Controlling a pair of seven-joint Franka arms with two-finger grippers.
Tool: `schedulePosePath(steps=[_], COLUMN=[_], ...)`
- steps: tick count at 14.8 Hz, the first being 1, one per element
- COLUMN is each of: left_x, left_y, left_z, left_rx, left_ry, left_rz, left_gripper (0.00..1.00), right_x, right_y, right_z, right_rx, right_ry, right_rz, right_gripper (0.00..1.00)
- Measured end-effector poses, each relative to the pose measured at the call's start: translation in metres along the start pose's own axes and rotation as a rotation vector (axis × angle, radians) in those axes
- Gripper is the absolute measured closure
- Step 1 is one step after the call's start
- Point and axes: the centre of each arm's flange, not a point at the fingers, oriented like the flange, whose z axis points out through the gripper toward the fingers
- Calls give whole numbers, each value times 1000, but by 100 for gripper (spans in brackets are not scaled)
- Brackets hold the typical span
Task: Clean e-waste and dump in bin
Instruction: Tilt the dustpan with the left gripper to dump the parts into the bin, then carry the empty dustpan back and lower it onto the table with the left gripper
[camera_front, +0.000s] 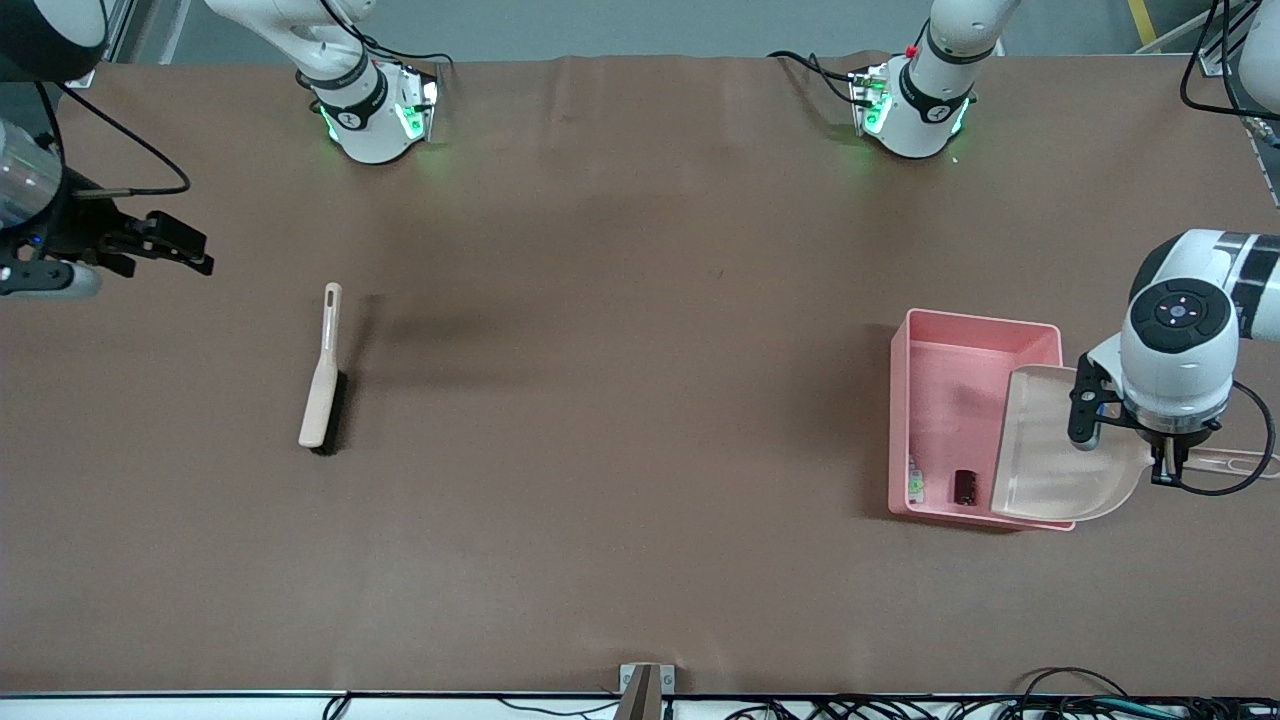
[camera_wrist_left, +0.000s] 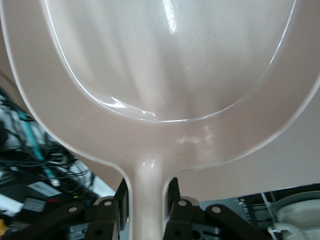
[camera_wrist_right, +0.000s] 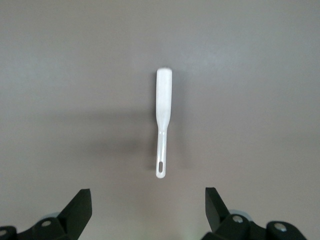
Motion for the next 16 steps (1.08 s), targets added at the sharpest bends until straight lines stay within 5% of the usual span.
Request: schedulePosePath(steps=[3, 8, 16], left_x=[12, 39, 178], left_y=[-21, -73, -98], left_z=[-53, -169, -207], left_rx=[45, 39, -6], left_ry=[-6, 53, 233], left_rz=[8, -69, -253], left_gripper=[67, 67, 67], right_x=[-1, -9, -3], right_y=[13, 21, 25], right_z=[-29, -36, -40], right_rx=[-2, 1, -18], right_ry=[37, -16, 21], right_rz=[23, 39, 46], right_gripper=[0, 0, 0])
